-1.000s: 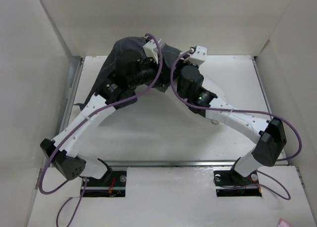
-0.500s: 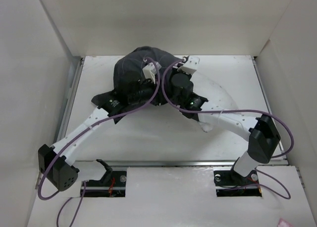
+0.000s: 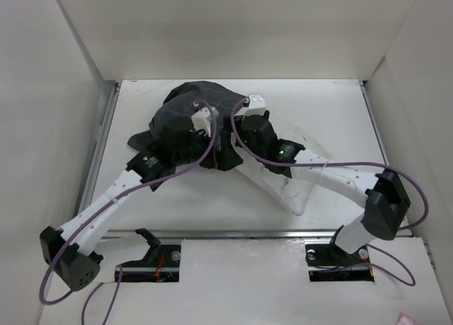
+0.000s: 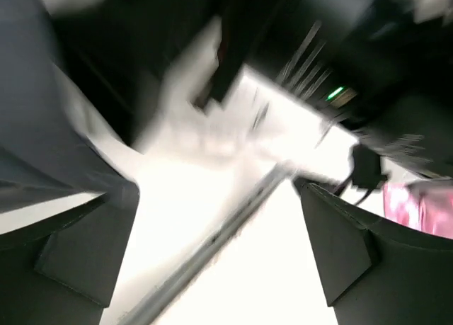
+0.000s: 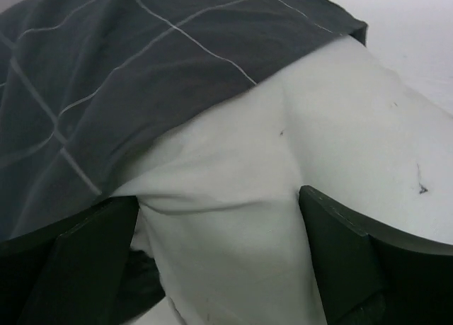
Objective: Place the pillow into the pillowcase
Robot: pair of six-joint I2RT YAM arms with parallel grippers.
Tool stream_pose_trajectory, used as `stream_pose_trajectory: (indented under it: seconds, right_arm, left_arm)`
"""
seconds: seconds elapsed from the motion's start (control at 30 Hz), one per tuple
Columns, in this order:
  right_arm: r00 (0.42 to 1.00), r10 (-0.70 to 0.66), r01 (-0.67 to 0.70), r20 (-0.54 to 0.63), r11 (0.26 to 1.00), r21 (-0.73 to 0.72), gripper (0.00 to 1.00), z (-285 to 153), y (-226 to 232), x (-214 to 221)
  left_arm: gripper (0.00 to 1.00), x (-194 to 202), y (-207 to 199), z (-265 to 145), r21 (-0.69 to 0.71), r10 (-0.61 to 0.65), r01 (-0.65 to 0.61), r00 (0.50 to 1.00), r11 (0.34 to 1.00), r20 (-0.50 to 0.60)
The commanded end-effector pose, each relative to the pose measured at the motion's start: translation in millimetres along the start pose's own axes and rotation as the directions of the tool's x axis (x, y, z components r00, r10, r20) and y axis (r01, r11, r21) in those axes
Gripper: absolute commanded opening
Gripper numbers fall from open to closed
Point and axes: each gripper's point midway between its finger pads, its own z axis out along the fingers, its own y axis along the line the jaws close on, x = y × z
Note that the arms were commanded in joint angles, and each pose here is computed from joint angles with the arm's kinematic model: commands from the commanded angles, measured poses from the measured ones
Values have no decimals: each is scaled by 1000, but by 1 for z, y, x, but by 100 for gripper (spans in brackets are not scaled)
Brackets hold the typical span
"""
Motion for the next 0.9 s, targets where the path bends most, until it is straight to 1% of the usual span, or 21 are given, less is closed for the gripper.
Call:
stream_pose_trajectory:
  seconds: [0.0, 0.07, 0.1, 0.17, 0.23, 0.3, 0.33, 0.37, 0.4, 0.47, 0.5, 0.53, 0.6, 0.63, 0.7, 0.73, 0.77, 0.83, 0.87]
  right_arm:
    - [997, -17, 3, -70, 979, -202, 100, -42, 26, -27]
    - [994, -61, 41, -89, 978, -206, 100, -58, 18, -30]
    - [991, -86, 65, -98, 977, -204, 100, -62, 14, -29]
    - [987, -121, 102, -104, 980, -174, 100, -73, 2, -33]
    - [986, -136, 121, -99, 983, -138, 100, -79, -10, -35]
    - [991, -119, 113, -59, 989, -100, 100, -88, -21, -44]
    - [993, -111, 110, -32, 993, -48, 100, -89, -32, -50]
    - [994, -104, 104, -14, 994, -29, 100, -92, -39, -50]
    - [996, -91, 91, 2, 996, -18, 100, -91, -44, -54]
    - [999, -41, 41, -6, 999, -36, 100, -82, -57, -61]
    - [1000, -8, 7, -10, 998, -59, 100, -78, -61, -64]
    - [1000, 17, -19, -17, 997, -80, 100, -71, -65, -66]
    - [996, 50, -58, -69, 991, -118, 100, -56, -86, -63]
    - [996, 27, -38, -79, 991, -132, 100, -47, -95, -64]
    - [997, -10, 0, -76, 990, -141, 100, -37, -105, -64]
    - [996, -34, 23, -77, 989, -143, 100, -30, -109, -62]
    - [997, -29, 19, -70, 988, -152, 100, -30, -111, -65]
    - [997, -32, 21, -77, 989, -143, 100, -24, -121, -61]
    - [996, -44, 33, -73, 989, -144, 100, -21, -121, -61]
  left_arm:
    - [100, -66, -42, -61, 9, 112, -119, 960, 993, 258]
    - [100, -89, -42, -78, -54, 142, -131, 929, 990, 341]
    - [100, -97, -44, -82, -60, 145, -132, 918, 989, 370]
    - [100, -110, -53, -86, -51, 163, -156, 901, 987, 403]
    - [100, -114, -60, -85, -32, 187, -190, 899, 981, 397]
    - [100, -124, -59, -79, -56, 212, -208, 888, 977, 407]
    - [100, -128, -53, -73, -80, 211, -196, 888, 977, 409]
    - [100, -137, -54, -74, -100, 224, -200, 877, 975, 424]
    - [100, -136, -42, -55, -134, 219, -181, 899, 974, 379]
    - [100, -151, -25, -41, -226, 230, -150, 895, 962, 384]
    - [100, -165, -23, -39, -263, 257, -159, 881, 951, 398]
    - [100, -166, 1, -14, -351, 271, -145, 900, 925, 342]
    - [100, -176, 17, 7, -425, 299, -159, 910, 891, 287]
    - [100, -185, 25, 29, -468, 343, -215, 916, 857, 208]
    - [100, -193, 35, 53, -513, 387, -274, 913, 813, 126]
    - [100, -223, 22, 49, -529, 421, -281, 892, 801, 165]
    - [100, -206, 57, 80, -597, 421, -324, 907, 734, 24]
    - [100, -210, 75, 93, -651, 431, -353, 901, 672, -43]
    - [100, -208, 79, 108, -657, 439, -386, 894, 648, -92]
